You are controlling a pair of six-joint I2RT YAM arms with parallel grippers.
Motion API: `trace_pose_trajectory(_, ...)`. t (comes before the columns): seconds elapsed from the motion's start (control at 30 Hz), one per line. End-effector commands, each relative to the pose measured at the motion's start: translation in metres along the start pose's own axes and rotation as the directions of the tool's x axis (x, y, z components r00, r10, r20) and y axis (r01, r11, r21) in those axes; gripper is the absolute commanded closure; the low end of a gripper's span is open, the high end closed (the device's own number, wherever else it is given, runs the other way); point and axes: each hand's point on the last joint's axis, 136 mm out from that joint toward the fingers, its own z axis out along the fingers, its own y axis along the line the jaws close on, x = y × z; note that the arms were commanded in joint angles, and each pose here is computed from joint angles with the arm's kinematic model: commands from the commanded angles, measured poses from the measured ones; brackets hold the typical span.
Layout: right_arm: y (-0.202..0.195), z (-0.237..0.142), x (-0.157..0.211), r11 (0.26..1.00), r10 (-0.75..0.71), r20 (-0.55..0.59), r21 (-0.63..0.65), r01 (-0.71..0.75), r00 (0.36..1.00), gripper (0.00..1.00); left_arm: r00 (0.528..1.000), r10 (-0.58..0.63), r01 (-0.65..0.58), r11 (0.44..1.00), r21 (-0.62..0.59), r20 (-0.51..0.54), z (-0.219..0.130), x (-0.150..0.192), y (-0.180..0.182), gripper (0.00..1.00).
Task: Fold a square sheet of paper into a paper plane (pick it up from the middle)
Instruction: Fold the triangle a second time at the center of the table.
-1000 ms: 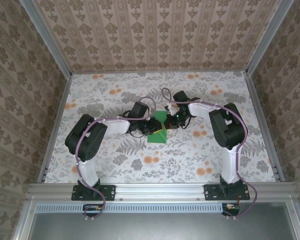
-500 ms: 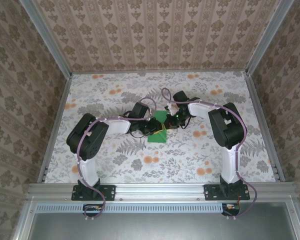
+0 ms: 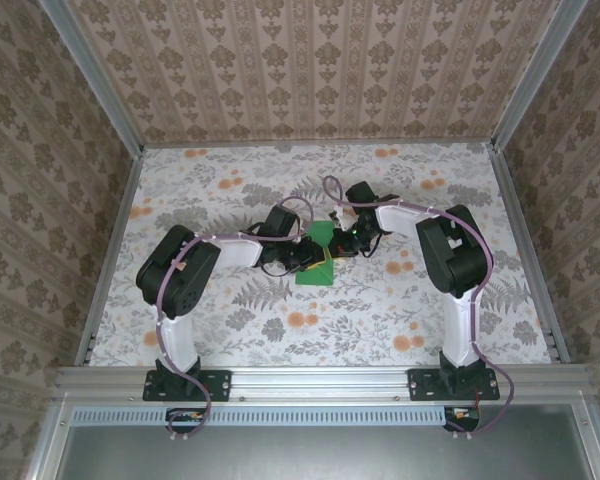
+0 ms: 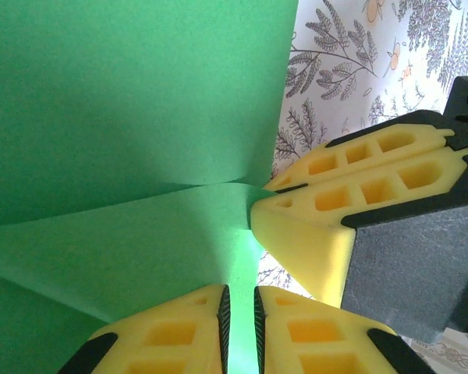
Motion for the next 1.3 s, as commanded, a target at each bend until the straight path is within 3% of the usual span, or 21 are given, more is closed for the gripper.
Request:
trace_pose_trajectory(0.0,-0.007,0.006,0.006,0.999,0.017,-0.044,0.031,-0.016,0.999,0.96,1.000,-0.012,0.012,1.000,0.000,-0.006,0.002,-0.002,0.001,0.81)
trace_pose_trajectory(0.93,-0.009,0.008,0.008,0.999,0.023,-0.052,0.034,-0.021,0.998,0.95,0.996,-0.086,0.084,0.994,-0.069,-0.018,0.007,0.009,0.030,0.81)
trace_pose_trajectory(1.27,0.003,-0.027,-0.010,0.996,0.067,0.061,0.048,-0.070,0.996,0.73,0.993,-0.118,0.116,0.988,-0.102,-0.016,0.007,0.014,0.041,0.81)
